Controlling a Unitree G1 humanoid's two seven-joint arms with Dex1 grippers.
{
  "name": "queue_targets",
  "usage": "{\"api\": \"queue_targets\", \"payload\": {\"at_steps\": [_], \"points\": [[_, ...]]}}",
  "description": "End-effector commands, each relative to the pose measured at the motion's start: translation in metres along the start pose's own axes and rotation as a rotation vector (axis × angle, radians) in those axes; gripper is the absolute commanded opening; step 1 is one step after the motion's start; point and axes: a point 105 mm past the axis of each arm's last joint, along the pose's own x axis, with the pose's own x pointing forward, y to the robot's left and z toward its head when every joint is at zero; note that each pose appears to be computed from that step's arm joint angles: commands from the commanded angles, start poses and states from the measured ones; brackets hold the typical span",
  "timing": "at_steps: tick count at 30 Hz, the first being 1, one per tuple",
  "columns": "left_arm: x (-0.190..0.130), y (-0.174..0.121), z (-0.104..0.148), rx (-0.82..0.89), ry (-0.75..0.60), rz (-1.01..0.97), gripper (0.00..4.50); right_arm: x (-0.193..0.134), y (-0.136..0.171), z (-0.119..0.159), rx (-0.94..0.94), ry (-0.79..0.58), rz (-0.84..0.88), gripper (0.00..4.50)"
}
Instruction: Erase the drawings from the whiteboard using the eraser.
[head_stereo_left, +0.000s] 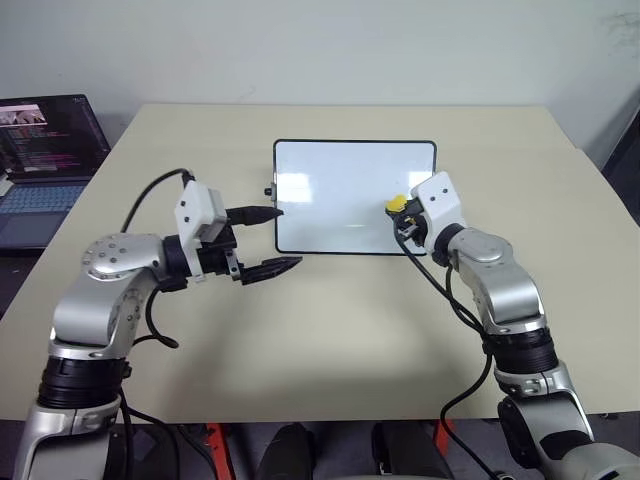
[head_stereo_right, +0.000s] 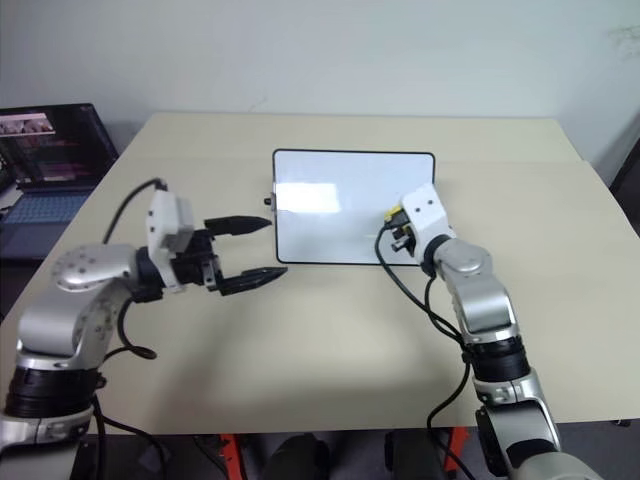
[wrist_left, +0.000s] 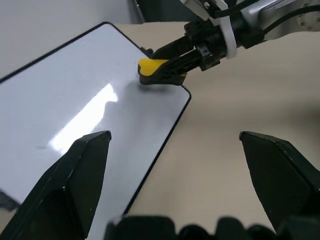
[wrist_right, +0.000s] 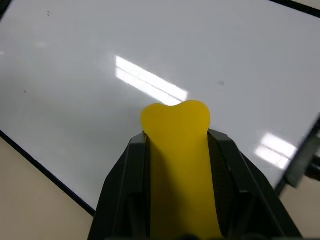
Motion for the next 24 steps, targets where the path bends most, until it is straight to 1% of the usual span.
{"api": "queue_targets", "payload": {"at_steps": [1,4,6,11,12,16,21,24], "points": [[0.009,-0.011,0.01,0.022,-0.04,-0.029,4.5,-0.017,-0.02,0.007,0.024,-0.02,-0.082,1.24],[0.015,-0.017,0.012,0.003,-0.06,-0.043,4.5,-0.03,-0.033,-0.006,0.054,0.026,-0.141,1.24],[0.017,-0.018,0.014,-0.002,-0.07,-0.044,4.5,-0.036,-0.037,-0.012,0.057,0.046,-0.161,1.24],[0.021,-0.022,0.011,-0.008,-0.062,-0.052,4.5,-0.054,-0.048,-0.038,0.161,0.129,-0.251,1.24],[0.023,-0.023,0.01,-0.007,-0.06,-0.054,4.5,-0.055,-0.048,-0.04,0.146,0.136,-0.258,1.24],[0.028,-0.023,0.015,-0.009,-0.078,-0.054,4.5,-0.056,-0.049,-0.05,0.192,0.164,-0.295,1.24],[0.028,-0.023,0.011,0.003,-0.053,-0.063,4.5,-0.049,-0.046,-0.059,0.292,0.18,-0.317,1.24],[0.027,-0.022,0.012,0.006,-0.053,-0.062,4.5,-0.045,-0.047,-0.063,0.319,0.189,-0.331,1.24]]}}
